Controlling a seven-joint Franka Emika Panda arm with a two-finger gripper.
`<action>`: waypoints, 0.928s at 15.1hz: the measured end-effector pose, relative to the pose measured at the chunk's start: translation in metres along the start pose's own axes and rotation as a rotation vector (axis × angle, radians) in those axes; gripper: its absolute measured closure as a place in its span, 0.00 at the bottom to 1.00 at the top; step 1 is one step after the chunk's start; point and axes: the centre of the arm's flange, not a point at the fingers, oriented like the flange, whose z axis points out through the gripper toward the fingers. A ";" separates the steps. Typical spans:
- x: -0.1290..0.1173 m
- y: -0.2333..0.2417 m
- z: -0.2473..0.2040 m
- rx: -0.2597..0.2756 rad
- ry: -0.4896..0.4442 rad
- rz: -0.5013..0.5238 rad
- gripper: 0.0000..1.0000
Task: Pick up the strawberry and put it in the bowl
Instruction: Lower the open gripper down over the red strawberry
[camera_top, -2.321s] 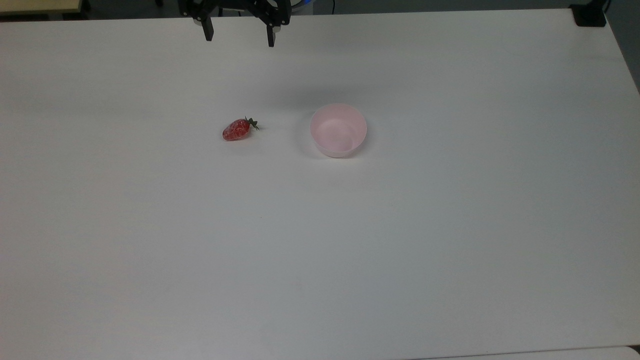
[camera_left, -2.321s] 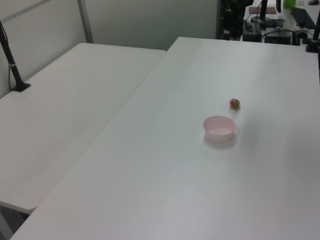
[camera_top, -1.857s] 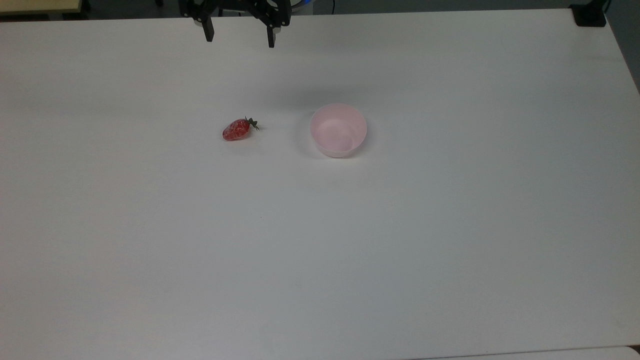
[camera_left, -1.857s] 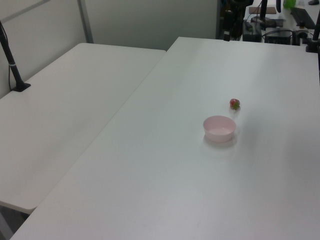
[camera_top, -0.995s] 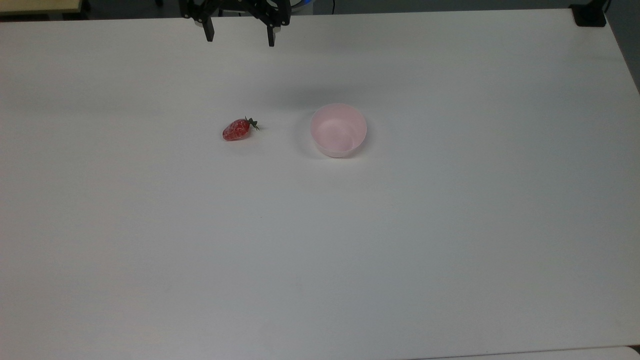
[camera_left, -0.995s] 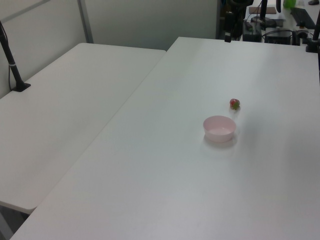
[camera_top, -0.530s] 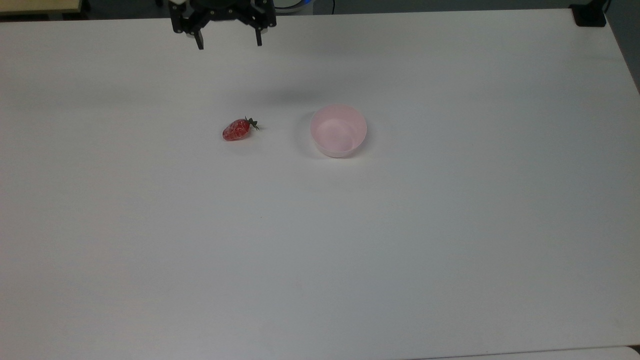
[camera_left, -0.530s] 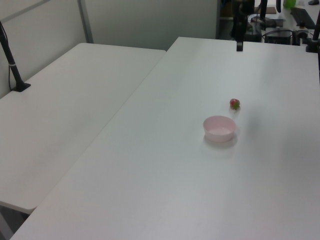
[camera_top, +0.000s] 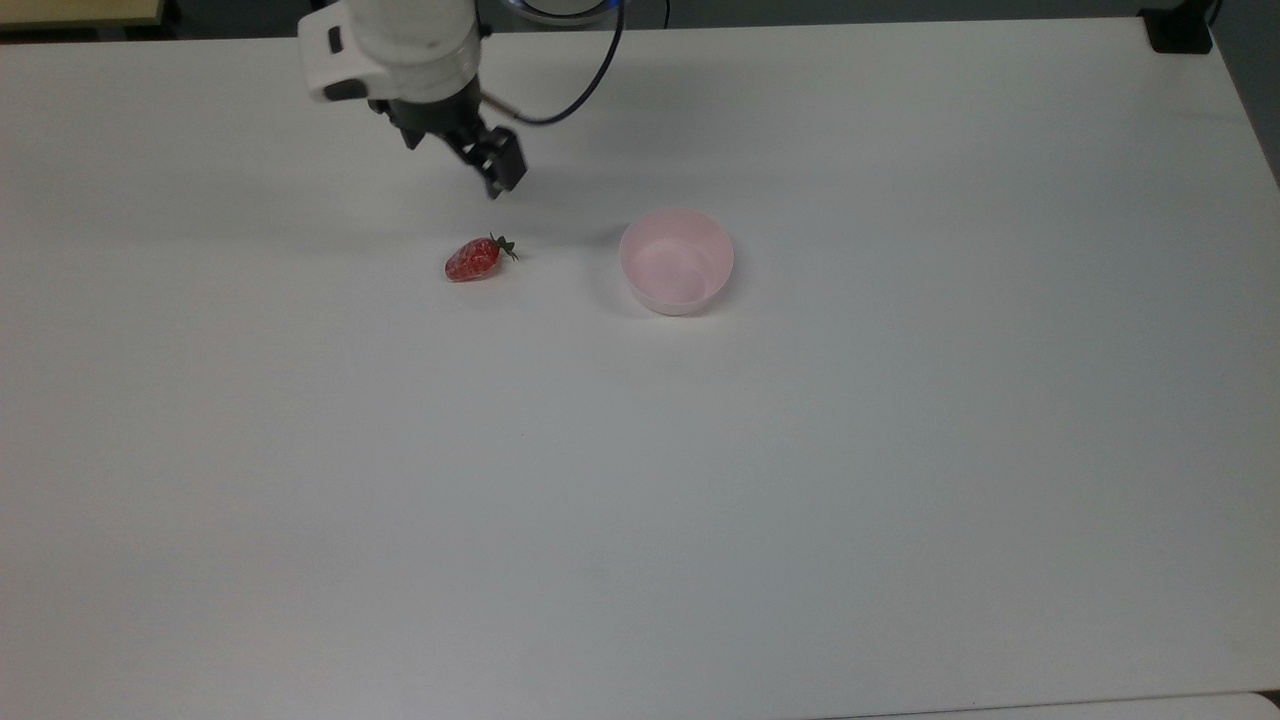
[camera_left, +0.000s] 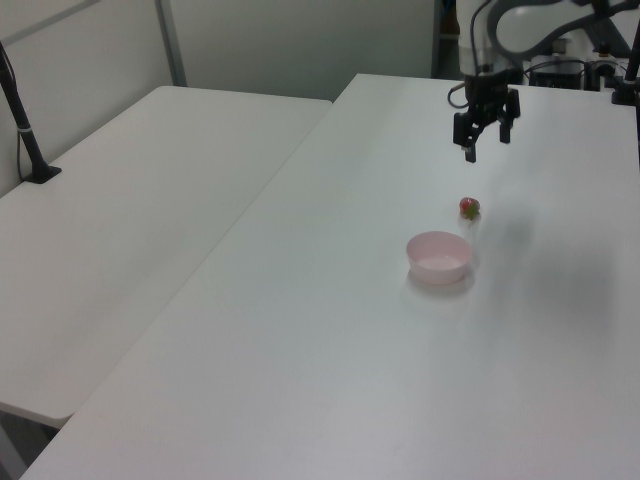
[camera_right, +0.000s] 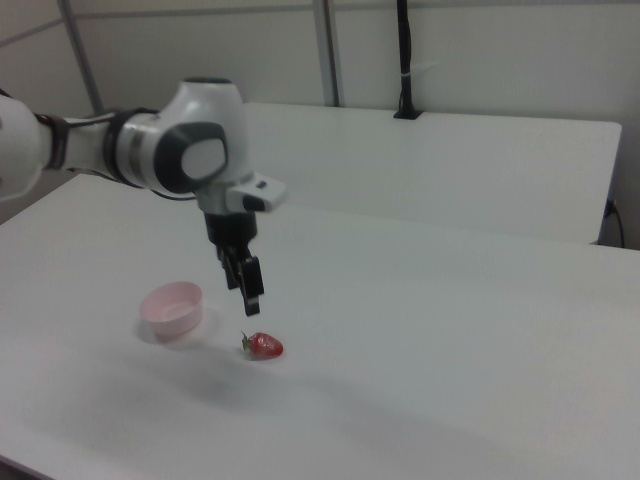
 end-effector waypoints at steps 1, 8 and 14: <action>0.008 0.008 0.009 0.011 -0.017 0.073 0.00; 0.045 0.024 0.064 0.065 -0.014 0.390 0.02; 0.041 0.006 0.103 0.043 -0.038 0.395 0.02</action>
